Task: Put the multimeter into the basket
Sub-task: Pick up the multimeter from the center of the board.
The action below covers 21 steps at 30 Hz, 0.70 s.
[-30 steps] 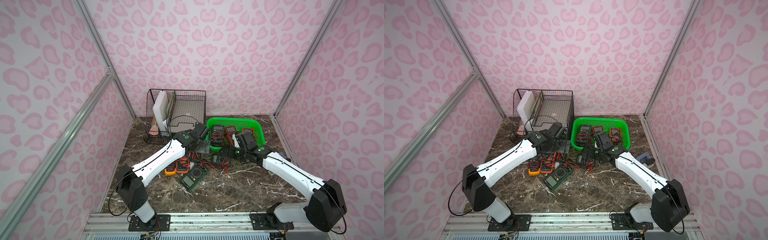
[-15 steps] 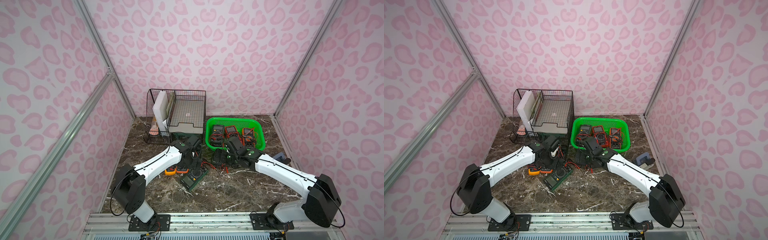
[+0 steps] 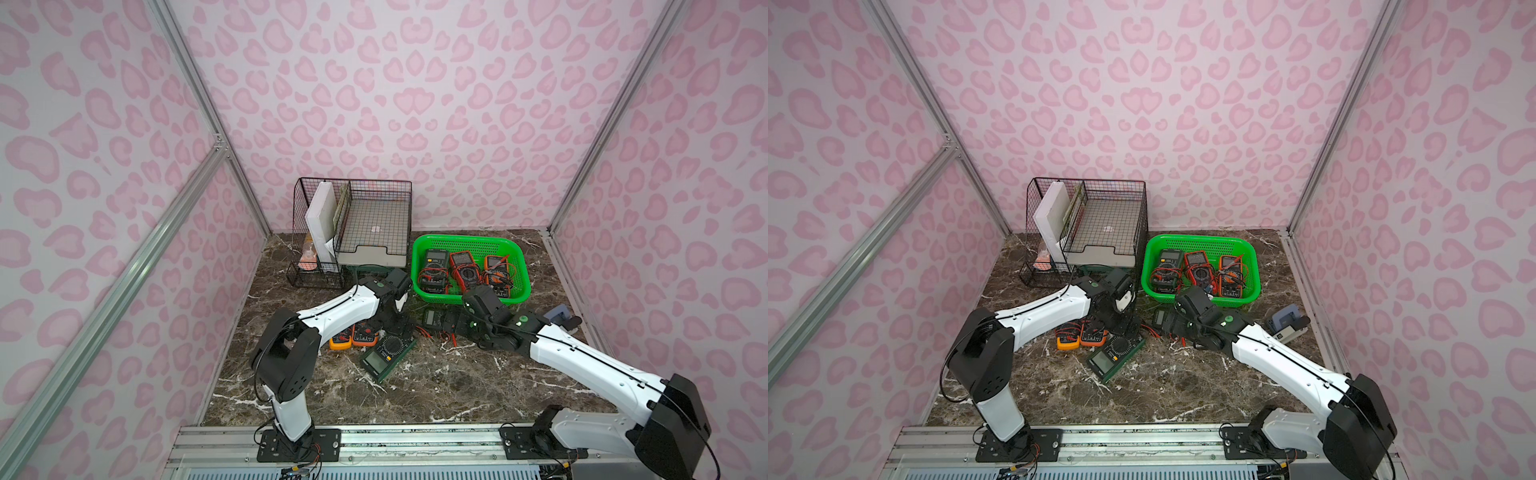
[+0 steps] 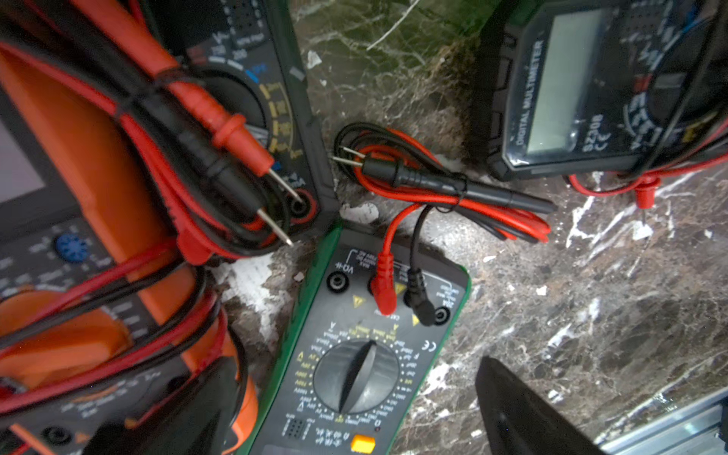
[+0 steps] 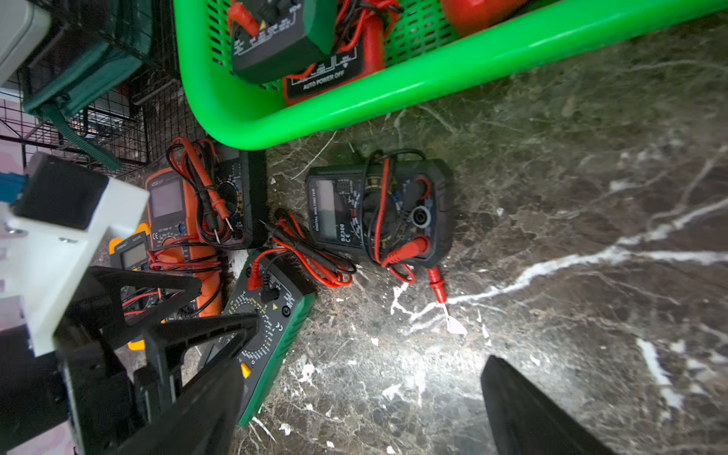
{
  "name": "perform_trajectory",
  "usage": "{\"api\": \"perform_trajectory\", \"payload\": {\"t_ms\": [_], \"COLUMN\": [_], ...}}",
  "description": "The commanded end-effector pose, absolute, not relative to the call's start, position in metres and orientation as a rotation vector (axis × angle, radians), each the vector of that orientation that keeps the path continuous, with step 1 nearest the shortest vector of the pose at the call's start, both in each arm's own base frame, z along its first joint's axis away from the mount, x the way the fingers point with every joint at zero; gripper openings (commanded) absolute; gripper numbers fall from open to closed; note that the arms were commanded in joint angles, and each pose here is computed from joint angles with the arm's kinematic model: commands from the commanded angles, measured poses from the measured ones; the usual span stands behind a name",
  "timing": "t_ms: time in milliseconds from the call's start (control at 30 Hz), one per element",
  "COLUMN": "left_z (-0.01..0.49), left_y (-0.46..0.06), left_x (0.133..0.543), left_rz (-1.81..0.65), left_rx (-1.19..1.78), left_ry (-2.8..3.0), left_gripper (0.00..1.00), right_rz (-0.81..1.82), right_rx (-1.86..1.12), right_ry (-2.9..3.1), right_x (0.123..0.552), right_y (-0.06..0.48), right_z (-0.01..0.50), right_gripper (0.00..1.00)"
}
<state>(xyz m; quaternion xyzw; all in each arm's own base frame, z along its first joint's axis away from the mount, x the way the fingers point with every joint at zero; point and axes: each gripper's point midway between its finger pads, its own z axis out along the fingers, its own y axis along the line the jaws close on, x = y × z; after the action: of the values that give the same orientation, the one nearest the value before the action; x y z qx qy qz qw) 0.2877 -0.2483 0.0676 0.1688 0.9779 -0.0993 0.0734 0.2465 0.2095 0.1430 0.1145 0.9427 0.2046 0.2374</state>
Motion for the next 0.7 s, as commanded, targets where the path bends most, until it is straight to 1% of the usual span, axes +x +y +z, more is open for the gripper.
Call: {"api": "perform_trajectory", "payload": {"t_ms": [0,267,400,667], "left_z": [0.065,0.046,0.042,0.045], "left_y": [-0.255,-0.262,-0.269,-0.29], "left_x": [0.291,0.302,0.302,0.286], "left_rz": [-0.329,-0.304,-0.342,-0.449], "left_rx": [0.504,0.497,0.509,0.573], "left_ry": [2.943,2.96,2.964,2.955], "left_gripper": [0.99,0.99,0.98,0.98], "right_rz": [0.54,0.542,0.554,0.535], "right_rx": [0.331,0.368,0.396,0.367], "right_ry": [2.569,2.515,2.479,2.475], "right_x": [0.243,0.23,0.23,0.239], "right_y": [0.199,0.175,0.164,0.161], "right_z": [0.146,0.154,0.162,0.172], "right_gripper": [0.99,0.99,0.99,0.99]}}
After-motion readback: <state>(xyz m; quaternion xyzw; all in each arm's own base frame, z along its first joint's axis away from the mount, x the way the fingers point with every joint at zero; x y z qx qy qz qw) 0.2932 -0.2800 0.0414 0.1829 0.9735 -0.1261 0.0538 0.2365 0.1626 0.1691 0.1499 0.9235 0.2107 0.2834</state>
